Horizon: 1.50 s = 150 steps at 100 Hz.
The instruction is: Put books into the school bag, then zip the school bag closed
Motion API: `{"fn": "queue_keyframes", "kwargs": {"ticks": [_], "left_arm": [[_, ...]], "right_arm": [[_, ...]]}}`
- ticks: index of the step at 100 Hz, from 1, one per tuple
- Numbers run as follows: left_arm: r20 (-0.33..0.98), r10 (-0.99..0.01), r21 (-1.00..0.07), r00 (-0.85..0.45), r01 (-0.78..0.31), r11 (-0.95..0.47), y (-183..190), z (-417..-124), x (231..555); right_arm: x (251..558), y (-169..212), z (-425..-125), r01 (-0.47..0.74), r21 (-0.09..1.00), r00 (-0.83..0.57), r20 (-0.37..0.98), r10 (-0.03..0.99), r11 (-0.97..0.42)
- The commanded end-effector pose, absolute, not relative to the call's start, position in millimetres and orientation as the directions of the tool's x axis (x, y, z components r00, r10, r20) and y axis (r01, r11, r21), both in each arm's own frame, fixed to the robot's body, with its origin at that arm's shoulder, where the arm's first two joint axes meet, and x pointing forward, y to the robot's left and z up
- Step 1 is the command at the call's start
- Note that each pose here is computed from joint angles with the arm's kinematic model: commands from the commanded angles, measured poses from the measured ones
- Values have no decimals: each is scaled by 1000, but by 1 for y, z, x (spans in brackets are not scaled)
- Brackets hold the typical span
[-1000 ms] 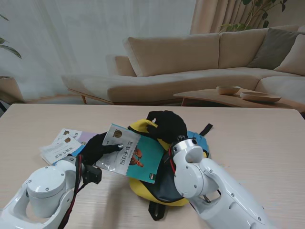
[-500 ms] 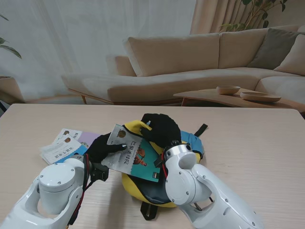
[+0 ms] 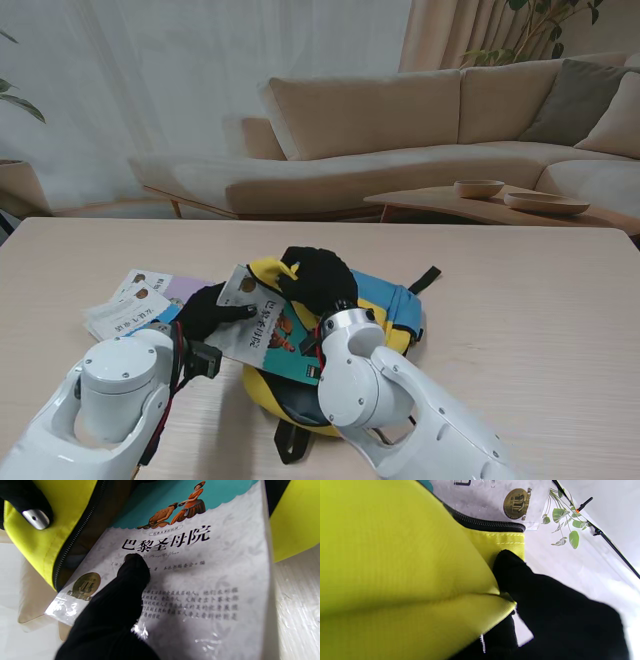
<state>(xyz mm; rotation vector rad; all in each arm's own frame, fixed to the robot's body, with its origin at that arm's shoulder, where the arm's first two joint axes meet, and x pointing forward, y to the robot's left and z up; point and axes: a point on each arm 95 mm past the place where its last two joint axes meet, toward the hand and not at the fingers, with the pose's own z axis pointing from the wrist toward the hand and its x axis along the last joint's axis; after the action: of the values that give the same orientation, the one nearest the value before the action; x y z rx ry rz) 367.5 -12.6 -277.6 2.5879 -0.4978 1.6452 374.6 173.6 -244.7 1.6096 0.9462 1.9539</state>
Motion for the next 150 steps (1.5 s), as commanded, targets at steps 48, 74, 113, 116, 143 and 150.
{"fn": "queue_keyframes", "kwargs": {"ticks": [48,74,113,116,143,150], "left_arm": [[853,-204,-60,480,-300,-952,-34,-290,370],[833,-169,-6,526,-297,-955,-49,-302,380],[817,-173,12,551,-315,-949,-67,-310,395],[815,-177,10,552,-318,-948,-68,-311,396],[803,-186,21,566,-339,-941,-80,-314,405],[804,-181,24,567,-335,-942,-82,-314,407]], "right_arm": [[372,199,-244,133,675,-192,736,649,-726],[369,197,-240,132,662,-193,747,636,-738],[367,195,-238,136,653,-199,754,626,-745],[367,195,-237,136,653,-199,755,625,-745],[367,195,-237,137,652,-200,755,624,-745],[368,194,-237,137,652,-200,756,624,-746]]}}
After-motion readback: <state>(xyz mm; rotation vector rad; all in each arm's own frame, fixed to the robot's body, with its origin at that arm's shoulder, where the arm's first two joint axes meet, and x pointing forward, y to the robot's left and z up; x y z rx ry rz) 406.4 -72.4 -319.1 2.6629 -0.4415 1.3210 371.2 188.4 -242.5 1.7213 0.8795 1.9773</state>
